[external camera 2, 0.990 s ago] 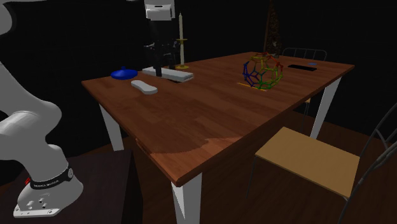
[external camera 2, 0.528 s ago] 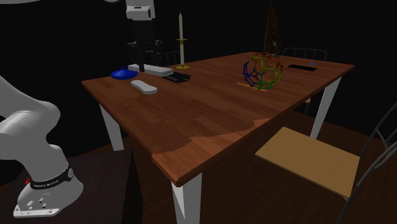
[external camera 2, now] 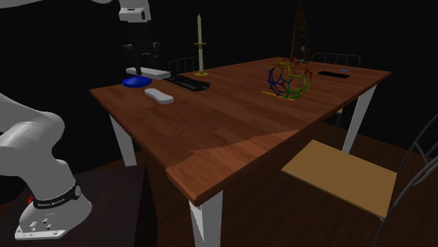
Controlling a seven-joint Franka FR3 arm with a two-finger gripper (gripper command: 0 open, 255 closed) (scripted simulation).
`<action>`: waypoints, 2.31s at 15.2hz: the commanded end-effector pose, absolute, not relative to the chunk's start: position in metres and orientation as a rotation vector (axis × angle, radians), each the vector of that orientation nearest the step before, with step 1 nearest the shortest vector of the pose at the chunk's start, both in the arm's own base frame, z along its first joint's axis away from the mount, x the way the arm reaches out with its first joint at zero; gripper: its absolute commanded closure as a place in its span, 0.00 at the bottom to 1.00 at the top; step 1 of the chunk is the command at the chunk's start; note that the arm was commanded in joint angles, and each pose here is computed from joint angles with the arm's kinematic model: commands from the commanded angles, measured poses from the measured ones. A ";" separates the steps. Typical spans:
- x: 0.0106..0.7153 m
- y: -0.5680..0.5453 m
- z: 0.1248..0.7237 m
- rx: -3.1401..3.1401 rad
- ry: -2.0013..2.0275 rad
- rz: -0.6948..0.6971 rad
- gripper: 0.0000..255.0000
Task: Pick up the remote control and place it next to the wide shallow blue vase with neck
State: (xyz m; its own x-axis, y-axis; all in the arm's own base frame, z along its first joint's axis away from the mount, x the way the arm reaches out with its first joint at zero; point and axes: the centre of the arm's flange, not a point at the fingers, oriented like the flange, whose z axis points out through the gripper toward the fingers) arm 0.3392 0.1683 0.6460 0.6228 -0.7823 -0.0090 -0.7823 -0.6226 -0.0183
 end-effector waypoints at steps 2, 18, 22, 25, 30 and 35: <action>0.313 0.199 0.644 -2.811 1.358 0.000 1.00; 0.177 0.361 0.645 -2.811 1.358 0.000 1.00; 0.143 0.401 0.645 -2.811 1.358 0.000 1.00; 0.118 0.432 0.645 -2.811 1.358 0.000 1.00; 0.112 0.438 0.624 -2.811 1.358 0.000 1.00; 0.112 0.438 0.597 -2.811 1.358 0.000 1.00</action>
